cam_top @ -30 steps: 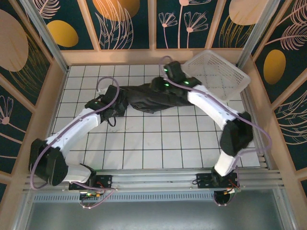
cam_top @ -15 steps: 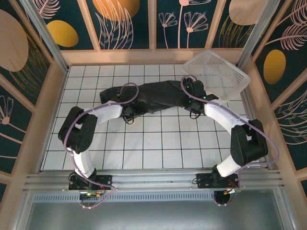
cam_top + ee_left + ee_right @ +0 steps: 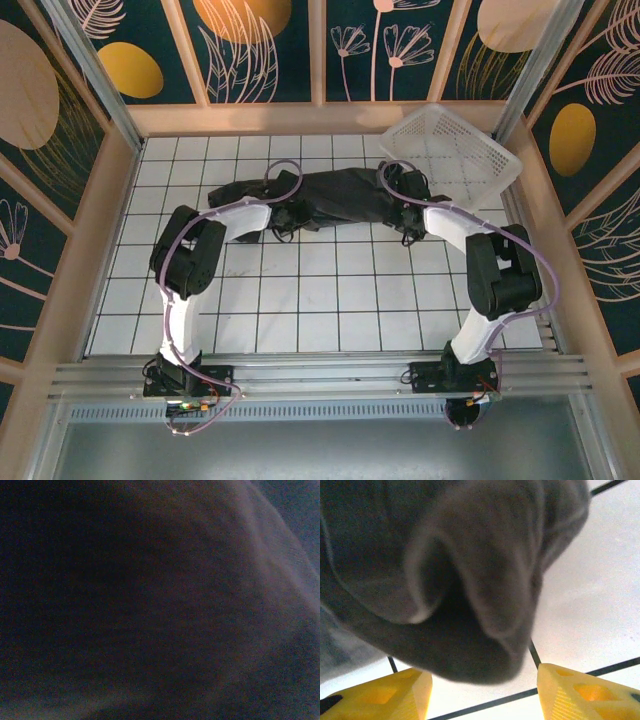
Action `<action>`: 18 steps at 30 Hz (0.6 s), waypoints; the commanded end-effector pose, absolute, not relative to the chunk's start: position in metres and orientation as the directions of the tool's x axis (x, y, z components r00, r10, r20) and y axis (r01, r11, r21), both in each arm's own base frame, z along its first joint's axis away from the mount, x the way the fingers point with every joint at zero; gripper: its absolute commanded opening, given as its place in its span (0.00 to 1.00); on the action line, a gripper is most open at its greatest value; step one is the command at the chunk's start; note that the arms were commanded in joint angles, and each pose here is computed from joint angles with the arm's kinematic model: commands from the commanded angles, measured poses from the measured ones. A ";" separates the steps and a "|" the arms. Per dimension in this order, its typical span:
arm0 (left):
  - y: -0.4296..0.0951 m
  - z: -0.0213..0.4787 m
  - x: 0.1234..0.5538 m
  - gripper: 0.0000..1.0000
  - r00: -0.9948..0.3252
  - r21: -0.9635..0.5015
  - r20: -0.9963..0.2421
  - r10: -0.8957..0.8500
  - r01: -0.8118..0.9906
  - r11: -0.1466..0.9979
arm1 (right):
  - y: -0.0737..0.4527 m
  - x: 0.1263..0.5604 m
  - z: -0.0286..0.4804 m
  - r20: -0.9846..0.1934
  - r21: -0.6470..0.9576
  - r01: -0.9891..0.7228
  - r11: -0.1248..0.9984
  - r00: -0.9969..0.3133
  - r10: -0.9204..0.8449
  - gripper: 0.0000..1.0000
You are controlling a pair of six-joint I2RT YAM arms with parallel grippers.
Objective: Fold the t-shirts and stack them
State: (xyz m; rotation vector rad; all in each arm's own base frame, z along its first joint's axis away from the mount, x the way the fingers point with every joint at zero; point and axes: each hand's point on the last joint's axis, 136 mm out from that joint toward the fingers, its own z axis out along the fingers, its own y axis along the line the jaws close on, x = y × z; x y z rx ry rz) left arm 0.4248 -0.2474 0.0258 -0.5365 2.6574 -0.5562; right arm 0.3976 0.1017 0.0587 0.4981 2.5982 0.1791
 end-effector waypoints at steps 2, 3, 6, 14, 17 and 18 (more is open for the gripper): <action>-0.157 0.046 0.391 0.00 -0.787 -0.324 -0.332 -0.520 -0.423 0.846 | 0.097 0.405 0.083 -0.503 0.188 0.299 0.936 -0.789 0.353 0.58; -0.143 0.052 0.382 0.00 -0.776 -0.319 -0.342 -0.530 -0.435 0.842 | 0.097 0.403 0.085 -0.506 0.187 0.296 0.937 -0.788 0.350 0.58; -0.103 0.062 0.351 0.00 -0.755 -0.292 -0.356 -0.551 -0.470 0.833 | 0.106 0.393 0.089 -0.505 0.184 0.272 0.944 -0.798 0.328 0.58; -0.097 0.069 0.321 0.00 -0.759 -0.357 -0.326 -0.564 -0.454 0.817 | 0.178 0.357 0.079 -0.424 0.232 0.135 0.963 -0.877 0.225 0.58; -0.095 0.067 0.319 0.00 -0.755 -0.351 -0.325 -0.570 -0.463 0.814 | 0.190 0.337 0.066 -0.361 0.237 0.130 0.963 -0.908 0.212 0.58; -0.095 0.067 0.318 0.00 -0.754 -0.352 -0.325 -0.570 -0.463 0.813 | 0.187 0.332 0.061 -0.344 0.226 0.142 0.964 -0.914 0.215 0.59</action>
